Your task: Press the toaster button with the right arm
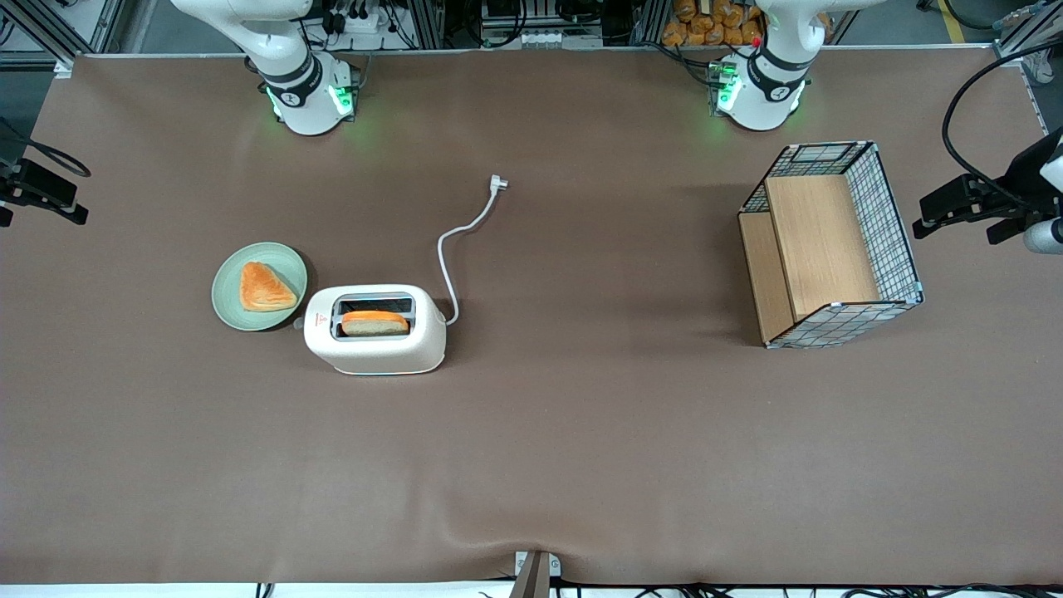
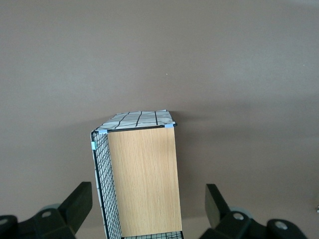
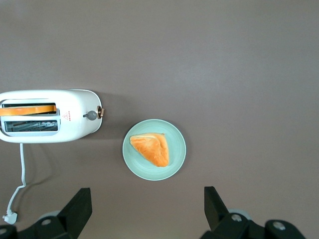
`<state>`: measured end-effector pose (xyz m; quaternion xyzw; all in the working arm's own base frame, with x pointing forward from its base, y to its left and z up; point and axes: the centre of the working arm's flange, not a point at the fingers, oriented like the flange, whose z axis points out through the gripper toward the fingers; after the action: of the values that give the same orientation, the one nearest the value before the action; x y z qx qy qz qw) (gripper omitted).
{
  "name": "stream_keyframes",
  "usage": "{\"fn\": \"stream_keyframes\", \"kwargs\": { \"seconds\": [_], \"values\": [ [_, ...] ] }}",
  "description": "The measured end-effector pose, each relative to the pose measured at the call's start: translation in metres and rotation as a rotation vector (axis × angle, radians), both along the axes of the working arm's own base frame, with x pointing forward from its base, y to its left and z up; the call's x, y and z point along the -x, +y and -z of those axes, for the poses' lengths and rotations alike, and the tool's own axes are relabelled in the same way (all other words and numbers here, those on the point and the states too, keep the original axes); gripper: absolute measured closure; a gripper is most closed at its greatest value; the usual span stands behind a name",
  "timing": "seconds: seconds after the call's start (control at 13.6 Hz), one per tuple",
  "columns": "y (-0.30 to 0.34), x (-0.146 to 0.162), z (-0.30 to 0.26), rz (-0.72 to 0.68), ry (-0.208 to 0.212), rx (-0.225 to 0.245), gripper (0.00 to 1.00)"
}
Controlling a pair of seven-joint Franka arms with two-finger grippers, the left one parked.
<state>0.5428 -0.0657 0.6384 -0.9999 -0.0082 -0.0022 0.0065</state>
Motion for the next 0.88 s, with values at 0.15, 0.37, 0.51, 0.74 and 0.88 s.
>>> {"fn": "stream_keyframes", "kwargs": {
  "seconds": [0.15,0.37,0.51,0.74,0.88],
  "values": [
    [0.0014,-0.0002,0.0000,-0.004,0.000,0.000,0.00],
    [0.0033,-0.0004,0.0000,-0.008,0.000,0.000,0.00],
    [0.0038,-0.0005,0.0000,-0.005,0.000,0.000,0.00],
    [0.0039,-0.0006,0.0000,0.025,0.000,0.000,0.00],
    [0.0044,-0.0006,0.0000,0.028,0.000,0.000,0.00]
  ]
}}
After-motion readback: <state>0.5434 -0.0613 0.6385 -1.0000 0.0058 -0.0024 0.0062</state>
